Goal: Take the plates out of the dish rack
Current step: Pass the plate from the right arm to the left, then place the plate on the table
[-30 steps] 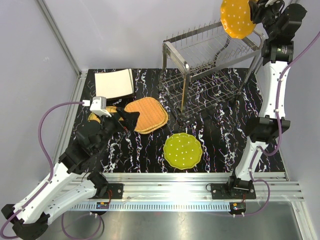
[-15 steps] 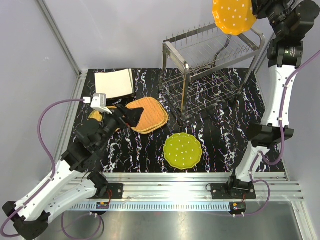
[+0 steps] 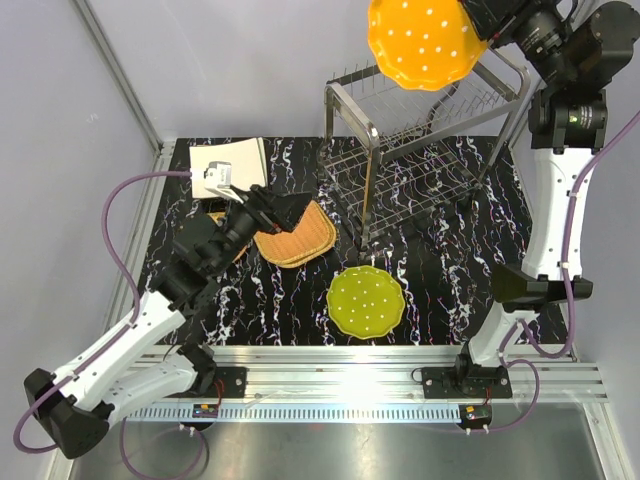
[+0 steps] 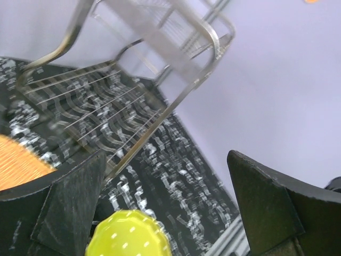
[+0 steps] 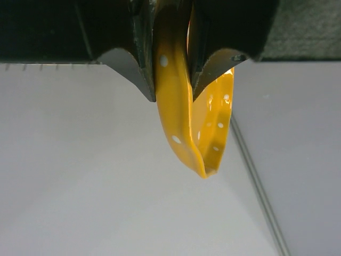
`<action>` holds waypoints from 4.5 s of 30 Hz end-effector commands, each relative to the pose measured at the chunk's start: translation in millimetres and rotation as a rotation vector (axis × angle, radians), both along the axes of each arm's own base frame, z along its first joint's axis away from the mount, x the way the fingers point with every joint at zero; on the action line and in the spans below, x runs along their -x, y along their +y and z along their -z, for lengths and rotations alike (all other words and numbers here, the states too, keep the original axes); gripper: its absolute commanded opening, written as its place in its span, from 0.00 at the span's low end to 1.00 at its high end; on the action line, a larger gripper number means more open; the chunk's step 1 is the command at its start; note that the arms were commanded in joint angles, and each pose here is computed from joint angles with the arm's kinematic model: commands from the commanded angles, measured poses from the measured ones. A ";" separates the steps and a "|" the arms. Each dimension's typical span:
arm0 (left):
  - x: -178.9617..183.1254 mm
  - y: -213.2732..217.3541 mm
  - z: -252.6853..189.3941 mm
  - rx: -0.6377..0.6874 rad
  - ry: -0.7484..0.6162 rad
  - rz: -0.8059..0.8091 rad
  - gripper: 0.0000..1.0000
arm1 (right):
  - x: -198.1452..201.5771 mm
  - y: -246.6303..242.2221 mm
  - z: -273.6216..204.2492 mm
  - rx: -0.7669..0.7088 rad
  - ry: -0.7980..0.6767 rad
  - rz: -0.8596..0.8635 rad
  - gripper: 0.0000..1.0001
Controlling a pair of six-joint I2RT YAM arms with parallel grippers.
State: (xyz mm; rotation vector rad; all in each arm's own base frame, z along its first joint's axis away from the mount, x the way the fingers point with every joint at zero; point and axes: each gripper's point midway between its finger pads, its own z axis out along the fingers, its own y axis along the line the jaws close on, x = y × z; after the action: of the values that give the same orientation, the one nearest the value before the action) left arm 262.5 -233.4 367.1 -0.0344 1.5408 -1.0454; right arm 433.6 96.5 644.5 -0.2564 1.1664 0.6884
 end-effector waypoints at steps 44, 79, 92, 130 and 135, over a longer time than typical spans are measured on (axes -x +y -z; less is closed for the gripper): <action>11.4 9.0 -73.5 0.483 -0.072 0.303 0.00 | 131.4 185.9 102.2 0.126 0.235 -0.637 0.52; 45.0 -43.9 132.5 0.011 0.446 0.648 0.00 | 114.1 27.3 159.0 0.402 0.156 0.030 1.00; 42.5 -94.3 203.0 -0.053 0.637 0.680 0.00 | 116.6 20.0 165.9 0.376 0.182 0.051 1.00; 7.7 -86.1 233.3 -0.443 0.677 0.437 0.99 | 119.5 10.0 173.1 0.382 0.201 0.079 1.00; -3.0 -68.6 218.3 -0.512 0.629 0.337 0.99 | 118.8 5.8 172.2 0.400 0.191 0.103 1.00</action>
State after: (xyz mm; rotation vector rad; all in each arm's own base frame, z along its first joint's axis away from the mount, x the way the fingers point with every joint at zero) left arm 256.7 -318.1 132.5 0.2538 2.4629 -1.0530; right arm 316.5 110.3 460.7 -0.4768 1.5254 0.4485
